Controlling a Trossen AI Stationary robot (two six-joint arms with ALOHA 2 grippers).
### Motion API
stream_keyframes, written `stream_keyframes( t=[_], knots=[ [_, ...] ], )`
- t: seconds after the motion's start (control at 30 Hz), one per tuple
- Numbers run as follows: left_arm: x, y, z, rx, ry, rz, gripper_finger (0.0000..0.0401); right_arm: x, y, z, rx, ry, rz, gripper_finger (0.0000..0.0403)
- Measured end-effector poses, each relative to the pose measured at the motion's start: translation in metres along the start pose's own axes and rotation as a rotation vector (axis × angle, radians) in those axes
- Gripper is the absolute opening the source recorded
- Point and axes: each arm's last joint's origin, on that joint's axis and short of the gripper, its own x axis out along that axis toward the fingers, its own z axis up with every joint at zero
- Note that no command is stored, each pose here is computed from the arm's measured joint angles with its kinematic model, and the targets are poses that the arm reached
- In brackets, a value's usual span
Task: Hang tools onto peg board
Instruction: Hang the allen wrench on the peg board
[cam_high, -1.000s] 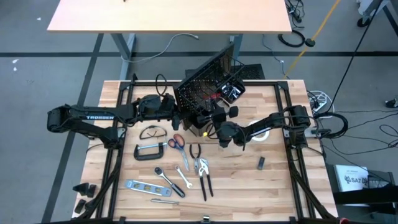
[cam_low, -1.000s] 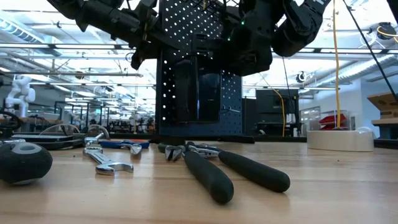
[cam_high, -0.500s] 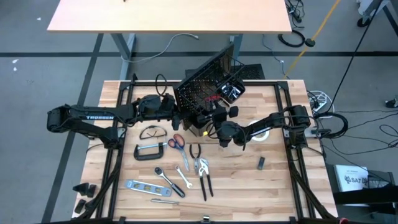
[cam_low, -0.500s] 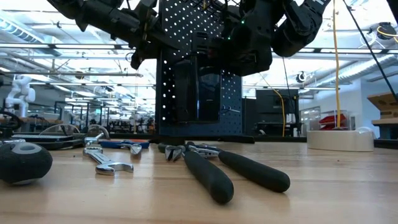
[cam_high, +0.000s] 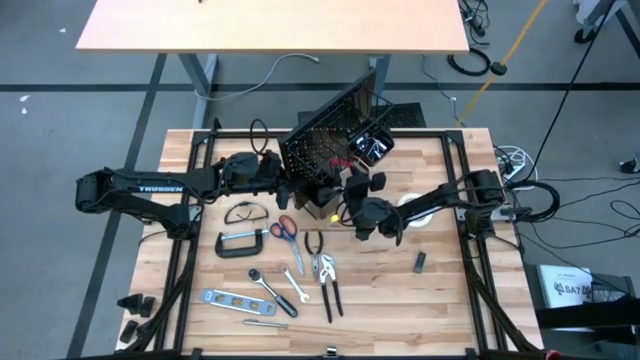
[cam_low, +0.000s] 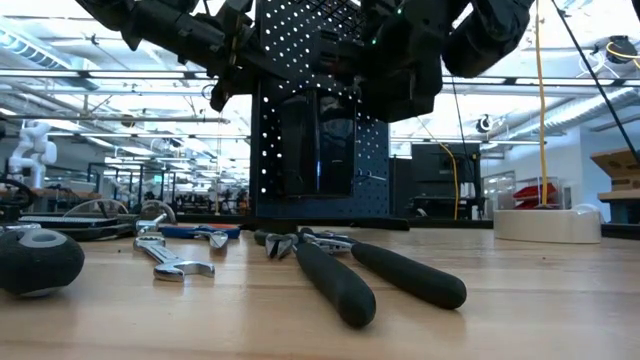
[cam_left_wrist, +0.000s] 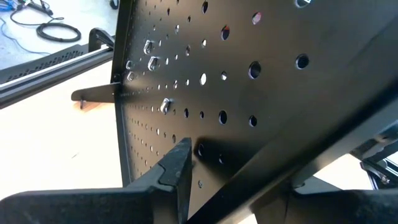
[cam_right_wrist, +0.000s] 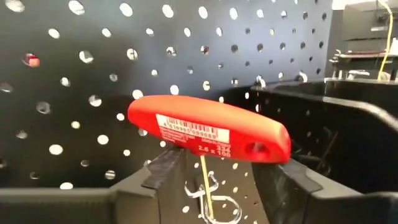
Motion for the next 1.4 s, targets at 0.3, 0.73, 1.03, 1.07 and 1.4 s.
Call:
stream_keyframes(
  t=[0.3, 0.73, 1.03, 1.07, 1.4],
  knots=[
    [0.0, 0.0, 0.0, -0.001, 0.0, 0.001, 0.0123, 0.002, -0.002, -0.003, -0.042, 0.028, -0.014, 0.0185],
    [0.0, 0.0, 0.0, -0.017, 0.0, 0.005, 0.0123, 0.023, -0.006, -0.017, 0.144, 0.143, 0.156, 0.0185],
    [0.0, 0.0, 0.0, -0.016, 0.0, 0.004, 0.0123, 0.017, -0.023, 0.015, 0.173, 0.286, 0.246, 0.0185],
    [0.0, 0.0, 0.0, -0.016, 0.0, 0.004, 0.0123, 0.016, -0.024, 0.017, 0.178, 0.307, 0.266, 0.0185],
    [0.0, 0.001, 0.0, -0.018, -0.003, 0.008, 0.0123, 0.006, -0.034, 0.036, 0.139, 0.441, 0.425, 0.0185]
  ],
)
